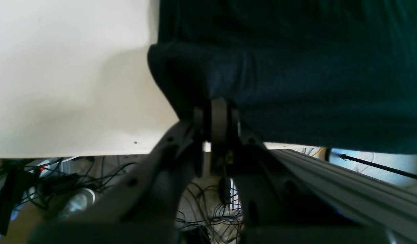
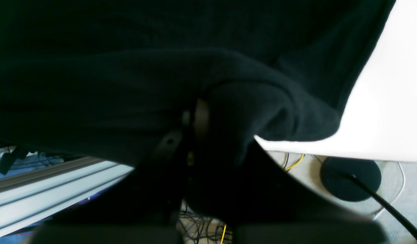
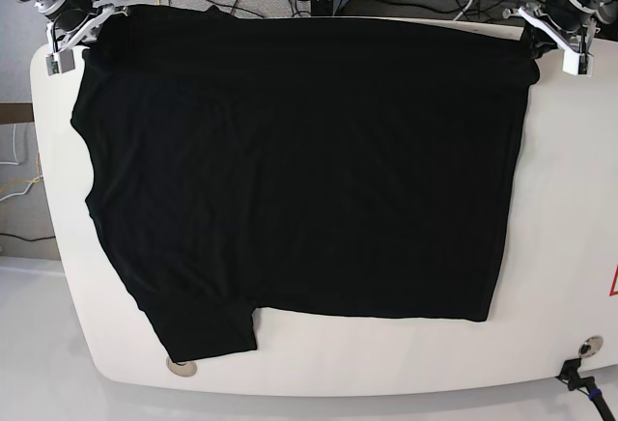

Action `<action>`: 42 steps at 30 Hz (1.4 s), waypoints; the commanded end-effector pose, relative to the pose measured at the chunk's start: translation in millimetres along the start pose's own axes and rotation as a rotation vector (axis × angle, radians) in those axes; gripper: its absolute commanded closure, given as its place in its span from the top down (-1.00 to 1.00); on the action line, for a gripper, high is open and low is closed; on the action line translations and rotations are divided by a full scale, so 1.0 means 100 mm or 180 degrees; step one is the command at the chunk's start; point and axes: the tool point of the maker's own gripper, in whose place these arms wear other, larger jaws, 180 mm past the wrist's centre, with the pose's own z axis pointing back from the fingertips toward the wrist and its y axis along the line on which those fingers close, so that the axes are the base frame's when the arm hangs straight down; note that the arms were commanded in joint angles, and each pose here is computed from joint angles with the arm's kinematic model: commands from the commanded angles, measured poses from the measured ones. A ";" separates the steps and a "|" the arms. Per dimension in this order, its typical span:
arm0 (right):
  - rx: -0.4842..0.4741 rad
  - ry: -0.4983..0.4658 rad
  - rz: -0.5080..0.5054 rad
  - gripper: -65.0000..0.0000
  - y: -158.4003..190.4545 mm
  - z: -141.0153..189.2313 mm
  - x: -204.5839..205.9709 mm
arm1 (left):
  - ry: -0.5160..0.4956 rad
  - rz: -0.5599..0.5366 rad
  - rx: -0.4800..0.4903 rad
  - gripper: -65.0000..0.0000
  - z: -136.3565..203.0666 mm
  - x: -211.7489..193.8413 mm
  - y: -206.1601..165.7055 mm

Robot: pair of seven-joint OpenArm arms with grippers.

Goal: Fold the T-shirt properly
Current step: 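Pull the shirt's shoulder edge toward the arms with both grippers, then adjust grips on the shirt's shoulder edges with both grippers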

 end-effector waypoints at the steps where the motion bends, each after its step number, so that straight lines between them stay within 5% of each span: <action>1: -0.0032 -0.0217 0.0137 -1.00 -0.02 0.05 0.26 | -0.0149 -0.0105 -0.0007 -1.00 0.03 0.19 -0.02; 9: 0.0000 -0.0502 0.0254 -1.00 0.00 -0.07 0.64 | -0.0608 -0.0282 -0.0173 -1.00 -0.08 0.74 -0.22; 23: -0.0074 -0.0568 0.0374 -1.00 0.00 -0.10 0.77 | -0.0492 -0.0531 -0.0503 -1.00 -0.38 0.82 -0.60; 42: -0.0122 -0.0483 0.0496 -1.00 0.05 -0.42 0.76 | -0.0490 -0.0371 -0.0312 -1.00 -0.71 1.00 -0.22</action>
